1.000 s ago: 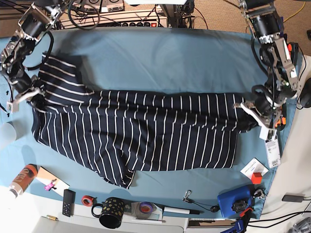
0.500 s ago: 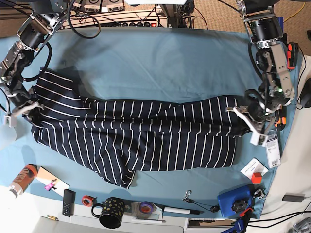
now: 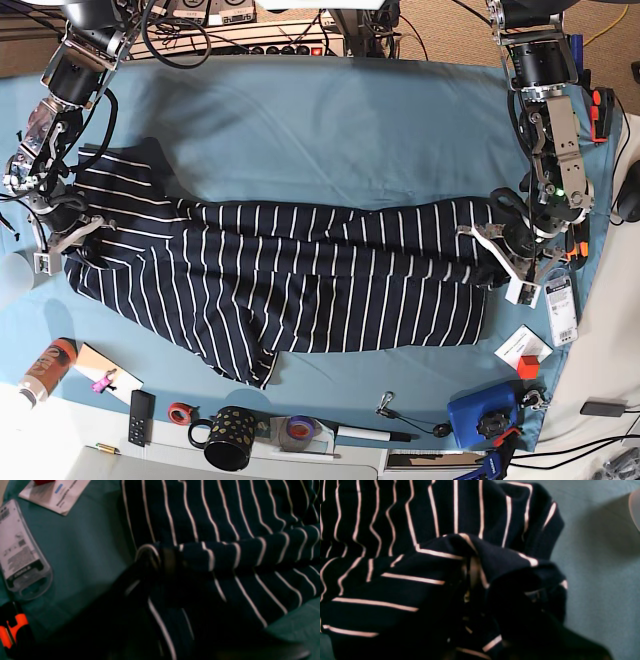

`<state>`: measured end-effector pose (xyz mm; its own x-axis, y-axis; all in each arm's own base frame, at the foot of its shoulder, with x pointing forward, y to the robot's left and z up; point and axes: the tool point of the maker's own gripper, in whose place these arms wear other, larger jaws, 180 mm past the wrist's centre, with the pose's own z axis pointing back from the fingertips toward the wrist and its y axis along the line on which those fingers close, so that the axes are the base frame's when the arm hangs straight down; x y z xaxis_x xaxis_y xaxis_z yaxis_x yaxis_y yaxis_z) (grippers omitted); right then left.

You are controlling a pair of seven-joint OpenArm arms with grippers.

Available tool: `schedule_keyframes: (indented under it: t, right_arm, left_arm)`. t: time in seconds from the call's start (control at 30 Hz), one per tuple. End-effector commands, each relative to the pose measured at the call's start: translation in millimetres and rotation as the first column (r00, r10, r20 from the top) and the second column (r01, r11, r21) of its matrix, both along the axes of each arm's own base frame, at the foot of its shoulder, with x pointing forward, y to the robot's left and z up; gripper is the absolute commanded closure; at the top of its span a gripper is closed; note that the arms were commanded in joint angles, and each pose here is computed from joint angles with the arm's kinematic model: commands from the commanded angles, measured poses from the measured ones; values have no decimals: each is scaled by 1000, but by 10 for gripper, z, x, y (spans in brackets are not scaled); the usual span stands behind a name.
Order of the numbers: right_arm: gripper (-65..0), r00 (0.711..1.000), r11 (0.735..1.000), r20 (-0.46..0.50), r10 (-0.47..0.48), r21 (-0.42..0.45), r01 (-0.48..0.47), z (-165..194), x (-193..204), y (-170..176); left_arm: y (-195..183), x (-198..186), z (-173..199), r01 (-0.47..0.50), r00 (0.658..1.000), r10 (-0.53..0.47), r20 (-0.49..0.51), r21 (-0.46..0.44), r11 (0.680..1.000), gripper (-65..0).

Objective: Layout the t-shirt on the table in an organized manner, then fold the t-shirt properly
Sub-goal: 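Lay the folded edge down and open both grippers, then grasp the folded shirt end with the right gripper and tuck it inward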

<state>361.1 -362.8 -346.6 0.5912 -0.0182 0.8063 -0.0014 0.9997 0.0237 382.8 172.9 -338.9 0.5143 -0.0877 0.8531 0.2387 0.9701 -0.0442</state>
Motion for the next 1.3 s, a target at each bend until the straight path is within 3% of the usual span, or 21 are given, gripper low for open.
schedule_keyframes:
  t: [0.0, 0.07, 0.13, 0.27, 0.4, 0.6, 0.7, 0.83, 0.93, 1.1, 1.27]
  right_arm:
    - [-44, 997, 1000, 74, -4, -20, 5, 253, 108, -98]
    - [-153, 997, 1000, 79, -4, -20, 5, 262, 113, -98]
    - [-205, 997, 1000, 83, -4, -21, 6, 269, 116, -101]
    - [-205, 995, 1000, 96, -9, 25, 7, 321, 120, -84]
    - [-205, 976, 991, 216, -5, 129, -24, 654, 143, -29]
    - [-204, 937, 993, 338, -85, 102, 53, 1160, 13, -337]
    - [-204, 937, 990, 327, -125, 101, 97, 1238, -118, -500]
    - [-204, 923, 975, 343, -176, 188, 116, 1357, -348, -675]
    - [-204, 923, 966, 317, -217, 202, 158, 1349, -594, -857]
    - [-204, 938, 959, 227, -261, 169, 225, 1106, -983, -1028]
    - [-204, 943, 950, 173, -283, 184, 251, 829, -1191, -1021]
  left_arm:
    - [23, 109, 205, 1, 997, -1, 73, -2, 1000, -176]
    - [23, 110, 207, 1, 997, -1, 74, -2, 1000, -188]
    - [23, 110, 207, 1, 997, -1, 73, -2, 1000, -188]
    - [31, 100, 189, 0, 998, 0, 61, 1, 1000, -187]
    - [-13, 82, 262, 11, 998, -9, 57, -26, 1000, -187]
    - [11, 43, 597, 36, 993, -28, 117, -64, 997, -187]
    - [129, -44, 691, 10, 996, -2, 91, -86, 996, -187]
    - [395, -236, 858, -40, 991, 56, 121, -130, 991, -185]
    - [578, -462, 865, -67, 986, 92, 139, -178, 982, -185]
    - [746, -801, 703, -115, 985, 144, 98, -255, 960, -185]
    - [742, -963, 559, -115, 990, 132, 55, -247, 962, -185]
